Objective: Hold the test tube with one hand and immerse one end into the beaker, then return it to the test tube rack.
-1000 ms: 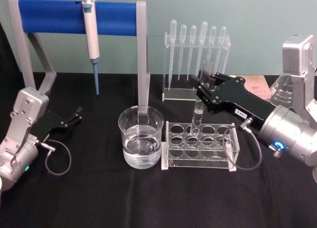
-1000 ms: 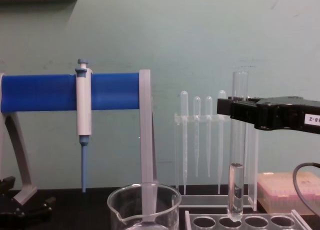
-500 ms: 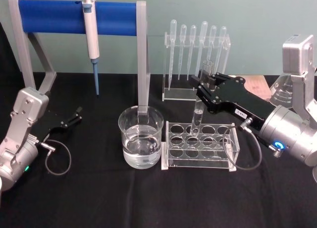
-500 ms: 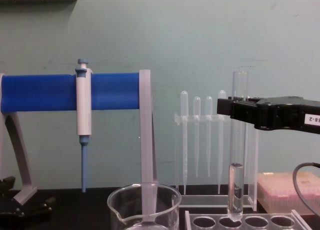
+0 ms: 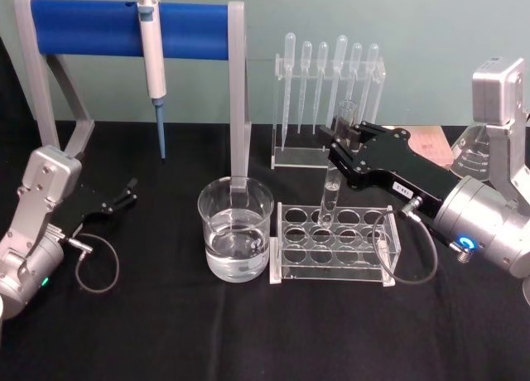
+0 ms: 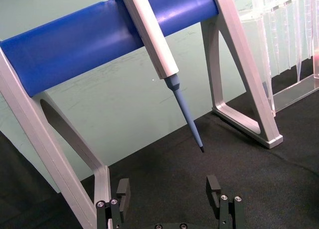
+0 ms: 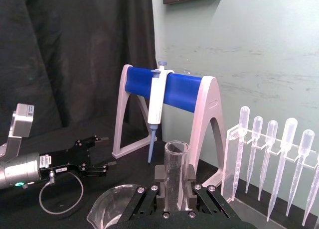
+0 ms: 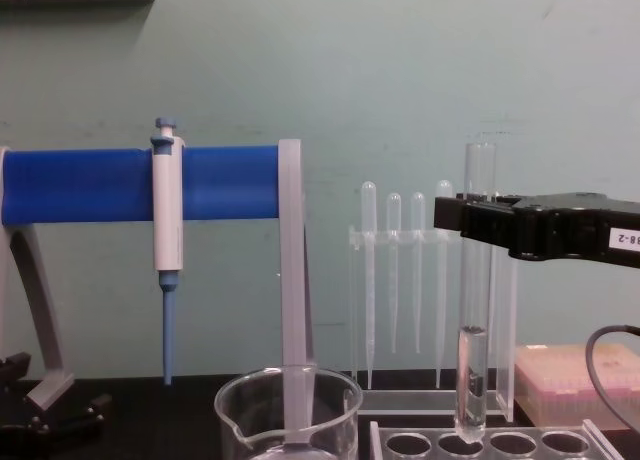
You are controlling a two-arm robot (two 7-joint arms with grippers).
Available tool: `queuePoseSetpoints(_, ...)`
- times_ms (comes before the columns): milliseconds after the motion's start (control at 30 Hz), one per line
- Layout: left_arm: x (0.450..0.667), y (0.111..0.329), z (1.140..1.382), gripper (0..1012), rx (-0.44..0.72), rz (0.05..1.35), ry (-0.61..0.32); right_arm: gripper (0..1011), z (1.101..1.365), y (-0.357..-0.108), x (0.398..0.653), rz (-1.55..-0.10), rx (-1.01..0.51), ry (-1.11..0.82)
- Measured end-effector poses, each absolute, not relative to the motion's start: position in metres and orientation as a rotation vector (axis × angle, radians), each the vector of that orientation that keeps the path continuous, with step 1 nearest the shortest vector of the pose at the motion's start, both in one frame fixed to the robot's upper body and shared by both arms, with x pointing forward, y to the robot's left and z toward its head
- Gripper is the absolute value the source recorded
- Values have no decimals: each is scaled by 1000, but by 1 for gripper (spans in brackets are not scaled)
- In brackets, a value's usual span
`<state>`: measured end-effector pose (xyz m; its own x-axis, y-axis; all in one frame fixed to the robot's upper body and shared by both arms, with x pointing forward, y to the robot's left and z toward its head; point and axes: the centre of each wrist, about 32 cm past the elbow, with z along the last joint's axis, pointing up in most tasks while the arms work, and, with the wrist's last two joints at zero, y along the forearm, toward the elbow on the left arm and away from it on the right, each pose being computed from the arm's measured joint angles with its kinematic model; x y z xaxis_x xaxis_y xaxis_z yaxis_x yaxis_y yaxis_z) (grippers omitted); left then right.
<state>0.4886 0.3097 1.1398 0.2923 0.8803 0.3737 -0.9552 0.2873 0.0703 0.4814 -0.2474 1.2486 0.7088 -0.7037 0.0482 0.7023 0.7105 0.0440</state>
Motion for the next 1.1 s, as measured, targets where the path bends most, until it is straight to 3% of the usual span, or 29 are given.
queuePoseSetpoints(333,489,310,1140,1000,304,1248,-285,225,1250,-247,481,-778,21,-66)
queuePoseSetpoints(567,489,310,1140,1000,304,1248,-285,225,1265,-241,483,-753,16,-90)
queuePoseSetpoints(867,489,310,1140,1000,304,1248,-285,225,1292,-206,504,-656,61,-154)
queuePoseSetpoints(1100,489,310,1140,1000,304,1248,-285,225,1286,-180,523,-600,76,-162)
